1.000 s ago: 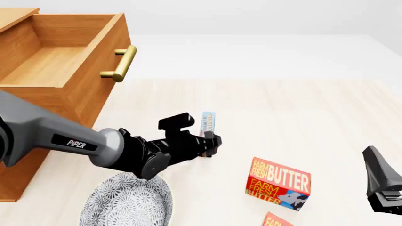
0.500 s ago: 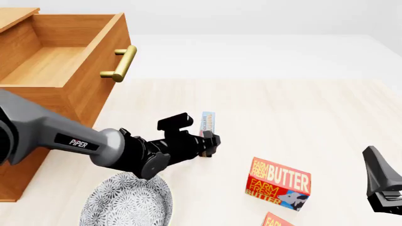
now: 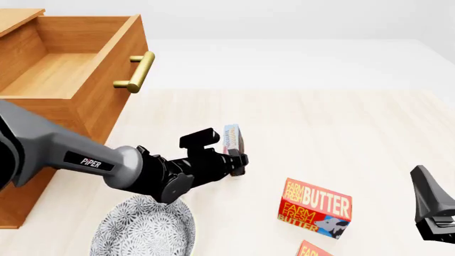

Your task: Put the chocolate pudding in the top drawer of the cabinet and close it.

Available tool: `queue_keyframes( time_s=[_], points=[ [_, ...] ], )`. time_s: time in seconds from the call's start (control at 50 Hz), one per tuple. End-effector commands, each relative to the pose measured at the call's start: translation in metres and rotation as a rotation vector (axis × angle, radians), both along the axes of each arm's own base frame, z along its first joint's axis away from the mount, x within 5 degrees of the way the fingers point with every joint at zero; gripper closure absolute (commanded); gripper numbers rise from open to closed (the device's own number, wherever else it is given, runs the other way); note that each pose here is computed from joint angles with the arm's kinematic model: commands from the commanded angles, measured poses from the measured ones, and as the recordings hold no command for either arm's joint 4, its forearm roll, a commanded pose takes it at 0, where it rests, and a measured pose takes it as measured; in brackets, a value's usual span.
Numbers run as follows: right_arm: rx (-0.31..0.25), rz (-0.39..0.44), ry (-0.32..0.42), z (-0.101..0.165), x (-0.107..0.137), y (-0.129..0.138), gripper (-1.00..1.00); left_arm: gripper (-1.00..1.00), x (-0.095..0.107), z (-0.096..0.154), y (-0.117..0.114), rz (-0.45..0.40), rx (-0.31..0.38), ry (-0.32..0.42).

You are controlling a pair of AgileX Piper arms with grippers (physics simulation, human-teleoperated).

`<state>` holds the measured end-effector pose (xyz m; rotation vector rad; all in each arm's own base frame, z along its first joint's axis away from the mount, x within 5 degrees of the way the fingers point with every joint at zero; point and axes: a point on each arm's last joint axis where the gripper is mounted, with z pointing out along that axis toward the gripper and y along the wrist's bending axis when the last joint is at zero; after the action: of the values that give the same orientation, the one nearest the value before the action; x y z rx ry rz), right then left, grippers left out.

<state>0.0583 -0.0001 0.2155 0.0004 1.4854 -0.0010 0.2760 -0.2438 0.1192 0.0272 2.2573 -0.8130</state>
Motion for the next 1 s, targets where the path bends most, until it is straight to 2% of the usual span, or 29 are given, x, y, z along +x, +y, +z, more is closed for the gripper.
queue_keyframes(
  time_s=[0.02,0.26,0.52,1.0],
  points=[
    [0.0,0.0,0.0,0.0,0.0,0.0,-1.0,1.0,-0.002,-0.006,-0.002,-0.004,0.014,0.013],
    [0.0,0.0,0.0,0.0,0.0,0.0,-1.0,1.0,-0.004,0.001,-0.004,-0.018,0.013,-0.003],
    [0.0,0.0,0.0,0.0,0.0,0.0,-1.0,1.0,-0.002,0.02,0.002,-0.026,0.029,-0.041],
    [0.0,0.0,0.0,0.0,0.0,0.0,-1.0,1.0,-0.01,0.06,0.009,-0.073,0.054,-0.14]
  ],
)
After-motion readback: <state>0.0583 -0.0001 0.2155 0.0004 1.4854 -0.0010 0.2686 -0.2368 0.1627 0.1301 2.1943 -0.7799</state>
